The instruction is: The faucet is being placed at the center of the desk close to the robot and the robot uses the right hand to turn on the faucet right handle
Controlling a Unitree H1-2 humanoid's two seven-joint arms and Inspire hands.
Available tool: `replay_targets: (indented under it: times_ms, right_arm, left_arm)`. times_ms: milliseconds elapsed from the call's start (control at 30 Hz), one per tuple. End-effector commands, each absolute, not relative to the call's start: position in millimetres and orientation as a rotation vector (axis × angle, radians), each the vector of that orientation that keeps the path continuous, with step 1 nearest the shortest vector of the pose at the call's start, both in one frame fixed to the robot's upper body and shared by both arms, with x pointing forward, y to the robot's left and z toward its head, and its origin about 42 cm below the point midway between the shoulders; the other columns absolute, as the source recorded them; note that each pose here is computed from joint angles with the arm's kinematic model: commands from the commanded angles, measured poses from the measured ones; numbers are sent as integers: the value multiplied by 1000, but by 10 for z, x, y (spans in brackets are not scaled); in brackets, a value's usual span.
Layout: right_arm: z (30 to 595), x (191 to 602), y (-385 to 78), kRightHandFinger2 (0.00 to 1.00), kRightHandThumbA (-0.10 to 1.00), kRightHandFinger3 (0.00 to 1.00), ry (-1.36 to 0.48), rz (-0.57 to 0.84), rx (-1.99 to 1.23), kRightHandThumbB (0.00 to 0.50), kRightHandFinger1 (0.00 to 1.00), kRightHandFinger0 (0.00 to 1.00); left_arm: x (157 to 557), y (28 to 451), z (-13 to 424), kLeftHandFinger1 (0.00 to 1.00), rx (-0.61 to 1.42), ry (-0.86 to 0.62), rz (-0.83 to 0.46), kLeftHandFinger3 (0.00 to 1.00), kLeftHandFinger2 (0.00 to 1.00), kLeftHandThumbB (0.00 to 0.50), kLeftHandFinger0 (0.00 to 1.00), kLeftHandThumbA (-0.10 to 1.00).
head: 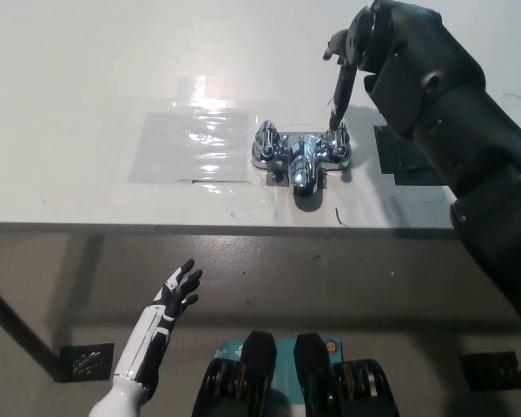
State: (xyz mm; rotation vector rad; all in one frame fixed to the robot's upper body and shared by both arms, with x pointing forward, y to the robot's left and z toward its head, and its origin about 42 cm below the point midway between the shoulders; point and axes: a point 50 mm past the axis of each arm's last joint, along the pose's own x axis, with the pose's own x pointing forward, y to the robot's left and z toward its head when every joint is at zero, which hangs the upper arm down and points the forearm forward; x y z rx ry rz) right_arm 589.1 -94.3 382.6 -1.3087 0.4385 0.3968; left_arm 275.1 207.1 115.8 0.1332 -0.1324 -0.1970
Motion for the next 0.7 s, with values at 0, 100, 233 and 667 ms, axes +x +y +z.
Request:
replay_targets:
  times_ms: [0, 100, 233, 667]
  right_arm:
    - [4175, 5910, -867, 1000, 1000, 1000, 326, 312, -1327, 405, 1000, 1000]
    - [4094, 5913, -880, 1000, 1000, 1000, 329, 355, -1356, 357, 1000, 1000]
    - [4065, 5912, -883, 1000, 1000, 1000, 333, 389, -1347, 316, 1000, 1000]
    - [3943, 5912, -899, 1000, 1000, 1000, 333, 442, -1299, 271, 1000, 1000]
  left_arm:
    - [2796, 2076, 1265, 1000, 127, -195, -206, 1000, 1000, 91, 1000, 997]
    - [2794, 2065, 1264, 1000, 129, -194, -207, 1000, 1000, 98, 1000, 1000]
    - [2797, 2067, 1269, 1000, 133, -198, -203, 1000, 1000, 104, 1000, 1000]
    - [2806, 2061, 1295, 1000, 143, -195, -204, 1000, 1000, 107, 1000, 988]
